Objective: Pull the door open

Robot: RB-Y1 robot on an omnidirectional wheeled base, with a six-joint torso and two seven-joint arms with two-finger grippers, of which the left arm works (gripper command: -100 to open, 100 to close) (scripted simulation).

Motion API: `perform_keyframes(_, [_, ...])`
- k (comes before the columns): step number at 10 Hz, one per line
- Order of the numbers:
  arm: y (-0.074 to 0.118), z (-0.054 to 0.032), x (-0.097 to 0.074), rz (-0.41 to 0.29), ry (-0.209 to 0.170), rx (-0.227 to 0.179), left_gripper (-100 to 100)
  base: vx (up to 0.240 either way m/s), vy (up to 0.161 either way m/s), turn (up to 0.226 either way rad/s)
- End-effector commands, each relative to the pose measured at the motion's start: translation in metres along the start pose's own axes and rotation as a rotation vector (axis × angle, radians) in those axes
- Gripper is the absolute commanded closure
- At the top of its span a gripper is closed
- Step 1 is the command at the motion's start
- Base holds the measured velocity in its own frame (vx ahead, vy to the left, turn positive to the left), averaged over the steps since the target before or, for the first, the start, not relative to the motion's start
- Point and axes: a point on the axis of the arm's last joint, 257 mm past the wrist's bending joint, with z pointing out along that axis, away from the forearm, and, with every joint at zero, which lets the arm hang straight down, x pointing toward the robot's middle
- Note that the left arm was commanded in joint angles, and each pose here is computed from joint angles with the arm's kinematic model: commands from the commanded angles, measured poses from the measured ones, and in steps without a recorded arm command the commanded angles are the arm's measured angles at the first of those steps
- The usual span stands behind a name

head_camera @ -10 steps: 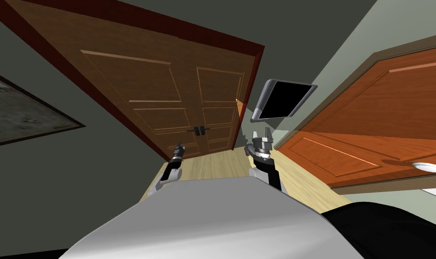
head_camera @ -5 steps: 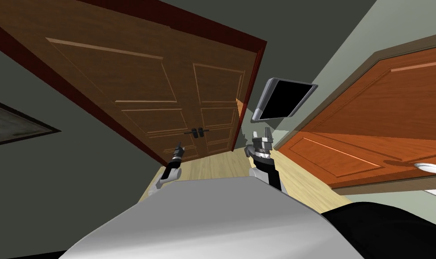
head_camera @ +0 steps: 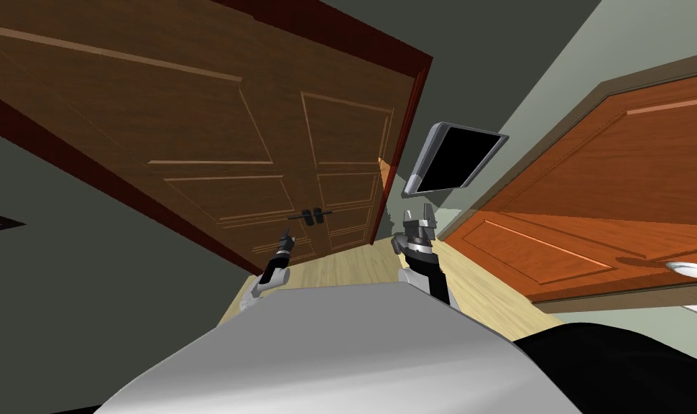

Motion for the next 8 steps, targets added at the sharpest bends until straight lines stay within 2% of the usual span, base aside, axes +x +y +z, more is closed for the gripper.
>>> perform_keyframes(1, [0.007, 0.0022, -0.006, -0.003, -0.007, -0.017, -100, 0.159, 0.016, -0.054])
perform_keyframes(4, [0.019, 0.0062, -0.013, -0.009, -0.019, -0.044, -100, 0.185, 0.039, -0.047])
perform_keyframes(5, [0.016, 0.0058, -0.011, -0.007, -0.016, -0.038, -100, 0.082, 0.021, -0.012])
perform_keyframes(6, [0.022, -0.0005, -0.044, 0.003, -0.058, -0.053, -100, 0.101, 0.035, -0.053])
perform_keyframes(8, [0.025, -0.0074, -0.077, 0.013, -0.099, -0.063, -100, 0.164, 0.037, -0.069])
